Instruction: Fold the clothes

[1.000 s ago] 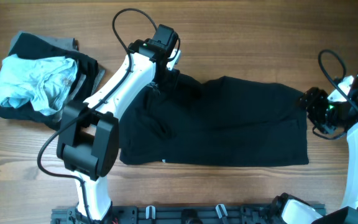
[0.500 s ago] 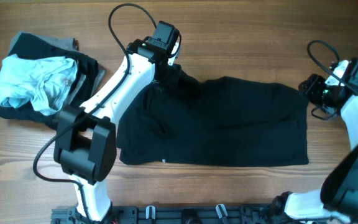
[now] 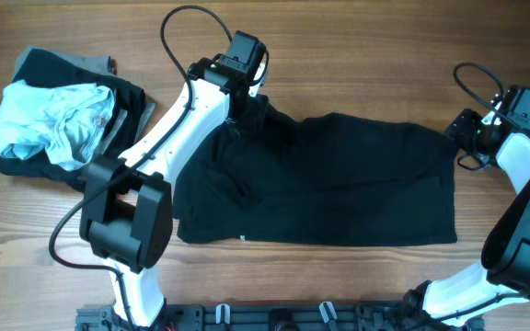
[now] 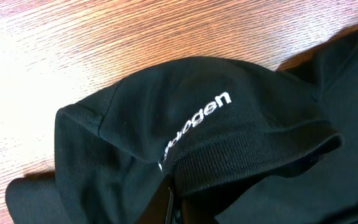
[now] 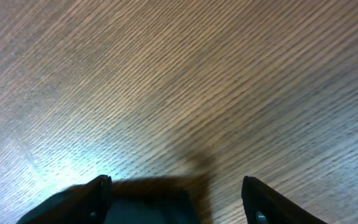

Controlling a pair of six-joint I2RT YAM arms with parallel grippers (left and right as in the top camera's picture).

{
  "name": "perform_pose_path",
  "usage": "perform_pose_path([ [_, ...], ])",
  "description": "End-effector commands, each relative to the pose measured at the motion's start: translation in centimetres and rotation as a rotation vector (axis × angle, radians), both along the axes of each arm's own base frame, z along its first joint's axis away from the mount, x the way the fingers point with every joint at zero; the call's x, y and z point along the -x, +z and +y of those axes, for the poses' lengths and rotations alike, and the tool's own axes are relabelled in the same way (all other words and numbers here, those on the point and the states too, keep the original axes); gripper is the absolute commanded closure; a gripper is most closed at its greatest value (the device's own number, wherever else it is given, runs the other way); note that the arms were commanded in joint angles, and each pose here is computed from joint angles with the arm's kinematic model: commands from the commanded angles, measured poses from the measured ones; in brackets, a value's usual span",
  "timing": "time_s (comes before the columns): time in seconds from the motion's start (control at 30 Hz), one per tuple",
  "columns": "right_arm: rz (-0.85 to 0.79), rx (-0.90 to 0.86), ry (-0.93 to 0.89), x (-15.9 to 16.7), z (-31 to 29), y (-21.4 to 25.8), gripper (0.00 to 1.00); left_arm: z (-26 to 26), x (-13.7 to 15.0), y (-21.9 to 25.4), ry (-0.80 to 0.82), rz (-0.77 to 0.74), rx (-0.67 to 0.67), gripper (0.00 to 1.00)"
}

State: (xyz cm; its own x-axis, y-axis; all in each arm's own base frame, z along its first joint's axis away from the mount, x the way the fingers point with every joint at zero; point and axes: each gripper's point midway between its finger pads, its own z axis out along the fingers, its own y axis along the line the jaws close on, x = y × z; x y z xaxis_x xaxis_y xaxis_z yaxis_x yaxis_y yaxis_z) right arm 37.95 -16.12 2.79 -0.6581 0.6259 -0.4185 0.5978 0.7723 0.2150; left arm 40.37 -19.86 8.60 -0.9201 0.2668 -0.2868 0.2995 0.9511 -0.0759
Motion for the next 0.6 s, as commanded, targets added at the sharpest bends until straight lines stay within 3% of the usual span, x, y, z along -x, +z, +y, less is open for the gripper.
perform_pose_path([
  [0.0, -0.012, -0.111, 0.02, -0.6, 1.6, -1.3, 0.31, -0.5, -0.3, 1.8, -0.007, -0.035, 0.029, 0.96],
  [0.2, -0.045, -0.188, 0.076, -1.3, 3.4, -1.3, 0.46, -0.4, -0.2, 1.8, -0.007, -0.033, 0.028, 0.96],
  [0.27, -0.054, -0.202, 0.088, -1.6, 3.9, -1.2, 0.59, -0.4, -0.2, 1.7, -0.007, -0.031, 0.027, 0.96],
  [0.37, -0.059, -0.198, 0.088, -1.7, 3.8, -1.1, 0.91, -0.4, -0.2, 1.7, -0.006, -0.031, 0.027, 0.96],
  [0.4, -0.071, -0.195, 0.082, -1.8, 3.5, -0.9, 0.96, -0.4, -0.2, 1.7, -0.007, -0.031, 0.027, 0.96],
  [0.57, -0.134, -0.159, 0.063, -1.7, 2.2, 2.4, 0.95, 0.5, -0.4, 3.0, 0.012, -0.058, 0.02, 0.96],
])
